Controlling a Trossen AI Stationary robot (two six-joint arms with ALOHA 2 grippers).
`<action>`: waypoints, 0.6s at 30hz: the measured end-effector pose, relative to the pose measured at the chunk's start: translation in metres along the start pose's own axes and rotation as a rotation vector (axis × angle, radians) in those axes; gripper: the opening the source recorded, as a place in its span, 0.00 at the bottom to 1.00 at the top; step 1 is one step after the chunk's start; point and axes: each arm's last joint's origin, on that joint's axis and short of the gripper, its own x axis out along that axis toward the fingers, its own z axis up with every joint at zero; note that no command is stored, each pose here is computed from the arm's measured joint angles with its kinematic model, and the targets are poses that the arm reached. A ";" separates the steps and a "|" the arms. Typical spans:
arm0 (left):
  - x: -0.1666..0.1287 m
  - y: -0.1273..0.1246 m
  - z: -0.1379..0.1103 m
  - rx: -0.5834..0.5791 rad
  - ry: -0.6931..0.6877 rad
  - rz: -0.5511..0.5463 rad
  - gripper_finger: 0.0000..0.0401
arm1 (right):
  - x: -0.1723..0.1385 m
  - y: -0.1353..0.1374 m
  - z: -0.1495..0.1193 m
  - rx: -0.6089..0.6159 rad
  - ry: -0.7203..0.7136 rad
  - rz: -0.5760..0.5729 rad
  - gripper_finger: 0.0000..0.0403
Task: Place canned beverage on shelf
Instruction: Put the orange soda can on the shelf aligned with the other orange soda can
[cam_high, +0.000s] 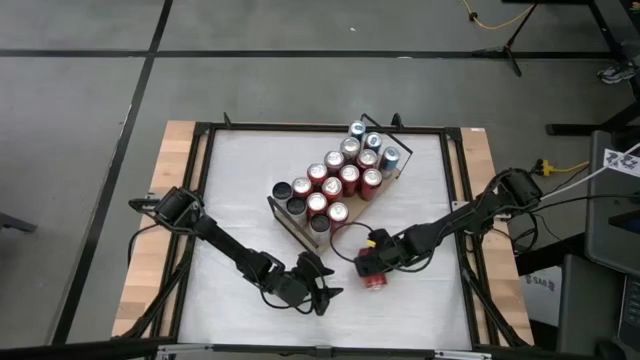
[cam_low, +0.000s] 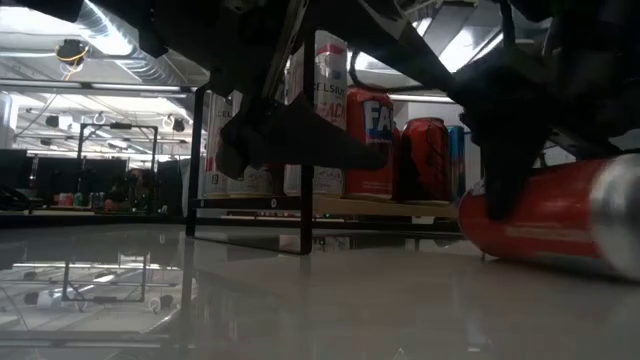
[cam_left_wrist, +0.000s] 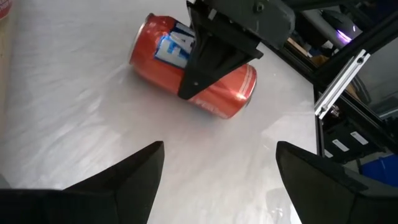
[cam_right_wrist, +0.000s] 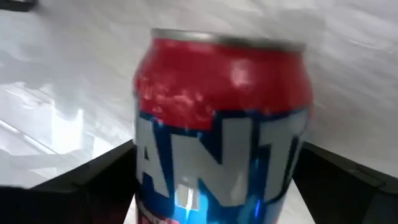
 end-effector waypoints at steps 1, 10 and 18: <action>0.000 0.000 0.000 0.000 0.000 0.000 0.76 | 0.000 -0.001 0.000 -0.001 0.007 -0.010 0.93; 0.000 0.000 0.000 0.000 0.000 -0.001 0.76 | 0.000 -0.002 0.000 -0.102 0.016 -0.021 0.92; 0.000 0.000 0.000 0.024 0.001 0.000 0.76 | 0.000 -0.001 0.002 -0.204 -0.069 -0.016 0.71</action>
